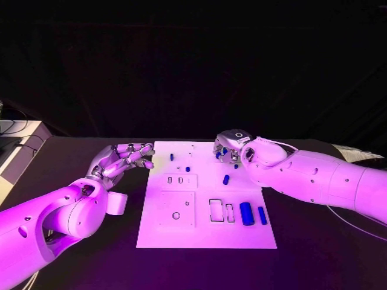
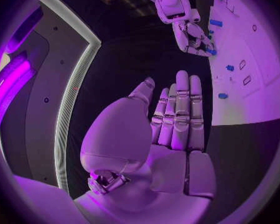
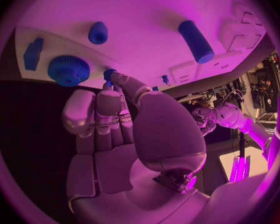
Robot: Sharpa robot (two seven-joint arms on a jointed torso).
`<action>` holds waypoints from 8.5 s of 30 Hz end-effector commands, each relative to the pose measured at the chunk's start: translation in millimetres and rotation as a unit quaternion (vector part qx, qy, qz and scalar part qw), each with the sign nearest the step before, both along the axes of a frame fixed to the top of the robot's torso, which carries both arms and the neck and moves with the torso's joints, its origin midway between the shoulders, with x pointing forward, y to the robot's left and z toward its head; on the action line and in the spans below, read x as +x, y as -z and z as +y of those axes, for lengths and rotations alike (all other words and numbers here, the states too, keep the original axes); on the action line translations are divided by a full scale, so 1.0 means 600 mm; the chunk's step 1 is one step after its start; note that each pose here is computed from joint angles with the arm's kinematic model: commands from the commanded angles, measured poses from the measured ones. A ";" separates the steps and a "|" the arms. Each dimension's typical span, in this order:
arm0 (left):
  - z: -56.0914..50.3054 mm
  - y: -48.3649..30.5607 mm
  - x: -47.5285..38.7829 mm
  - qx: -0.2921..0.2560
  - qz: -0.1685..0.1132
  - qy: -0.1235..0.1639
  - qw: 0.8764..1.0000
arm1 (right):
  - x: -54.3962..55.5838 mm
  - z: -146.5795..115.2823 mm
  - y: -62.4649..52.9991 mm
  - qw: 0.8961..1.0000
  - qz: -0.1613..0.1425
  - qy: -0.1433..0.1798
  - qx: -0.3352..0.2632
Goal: Assemble the parts on the task board
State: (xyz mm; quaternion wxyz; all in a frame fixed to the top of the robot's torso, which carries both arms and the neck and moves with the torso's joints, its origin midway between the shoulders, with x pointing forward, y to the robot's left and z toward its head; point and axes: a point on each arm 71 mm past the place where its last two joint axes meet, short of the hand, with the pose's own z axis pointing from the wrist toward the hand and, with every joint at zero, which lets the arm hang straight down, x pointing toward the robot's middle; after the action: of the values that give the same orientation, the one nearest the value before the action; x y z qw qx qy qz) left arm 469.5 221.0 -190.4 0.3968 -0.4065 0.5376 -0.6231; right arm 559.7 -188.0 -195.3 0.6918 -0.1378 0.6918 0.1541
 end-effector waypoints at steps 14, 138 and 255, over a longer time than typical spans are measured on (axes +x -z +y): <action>-0.003 -0.002 -0.003 -0.003 -0.003 0.009 1.000 | -0.003 0.037 -0.029 0.997 -0.062 0.002 0.041; -0.008 -0.007 -0.005 -0.002 -0.005 0.017 1.000 | 0.037 0.084 -0.012 0.995 -0.085 0.010 0.043; 0.006 -0.001 0.002 0.012 -0.005 0.008 1.000 | 0.016 -0.100 -0.042 0.981 0.031 0.121 0.151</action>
State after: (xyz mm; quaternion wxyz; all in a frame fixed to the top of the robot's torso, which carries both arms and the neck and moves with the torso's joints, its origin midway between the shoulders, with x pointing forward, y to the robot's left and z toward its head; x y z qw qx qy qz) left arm 471.0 226.3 -190.8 0.4008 -0.3982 0.5470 -0.6177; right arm 570.4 -251.8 -176.2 0.6708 0.0757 0.7187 0.1667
